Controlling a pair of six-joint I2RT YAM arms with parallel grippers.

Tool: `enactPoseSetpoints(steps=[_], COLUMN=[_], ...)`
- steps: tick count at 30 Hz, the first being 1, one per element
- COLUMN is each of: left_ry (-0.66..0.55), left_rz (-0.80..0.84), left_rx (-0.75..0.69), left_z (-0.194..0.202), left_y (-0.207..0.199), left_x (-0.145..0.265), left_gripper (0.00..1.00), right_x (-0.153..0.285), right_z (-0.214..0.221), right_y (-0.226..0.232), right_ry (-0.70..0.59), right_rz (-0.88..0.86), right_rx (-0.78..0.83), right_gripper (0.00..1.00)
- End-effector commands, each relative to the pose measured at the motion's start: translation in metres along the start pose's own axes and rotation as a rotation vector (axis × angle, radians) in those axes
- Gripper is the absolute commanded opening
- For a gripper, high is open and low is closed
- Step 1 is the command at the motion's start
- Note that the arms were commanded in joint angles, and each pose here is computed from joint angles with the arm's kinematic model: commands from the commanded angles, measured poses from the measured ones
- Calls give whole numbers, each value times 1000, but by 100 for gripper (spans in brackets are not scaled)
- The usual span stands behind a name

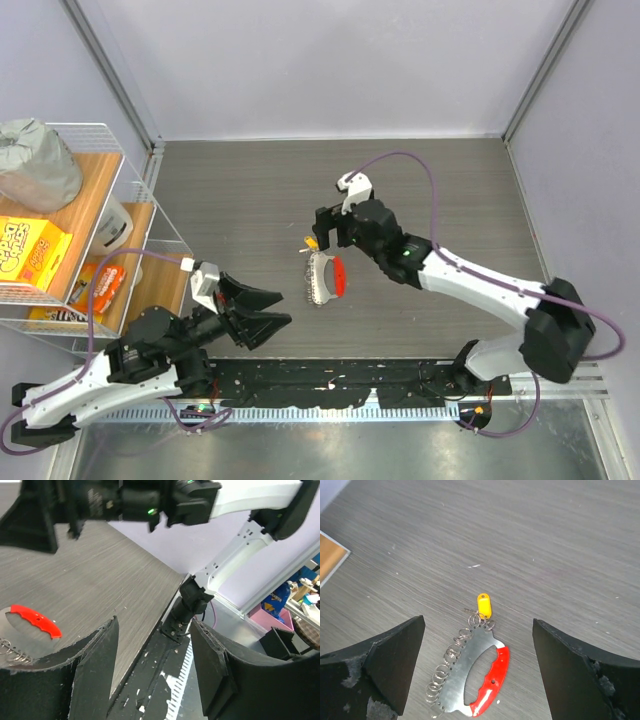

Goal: Put the keys on the keyring

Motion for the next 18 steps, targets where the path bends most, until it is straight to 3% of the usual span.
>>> enactPoseSetpoints(steps=[1,3,6,7,15,18], left_ry=[-14,-2,10,11,20,23], left_rz=[-37,-35,-39,-38,-39,-17], left_rx=[-37,-54,-74,-81,-107,-105], left_z=[-10,-11,-17,-20,-35,-38], left_y=[5,4,3,2,-2,-6], left_x=[-6,-9,-13,-14,-24,-28], left_gripper=[66,73,96,99,100,100], right_x=[37,52,78,84,173,192], right_z=[-28,-40,-65,-66,-122,-130], right_y=[1,1,0,-2,-16,-20], right_ry=[5,9,-40,-38,-294,-330], right_rz=[22,33,47,59,40,33], right_rx=[2,7,-21,-19,-156,-183], right_gripper=[95,95,95,96,95,95])
Point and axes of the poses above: each gripper's point midway between its finger pads, its own x axis back along the fingers, its own y axis along the line the jaws close on, z = x × y, the point moved 2 cm from there along x, back along the fingers, and after that the axes turned 13 degrees about -x, right-handed, at the moved point
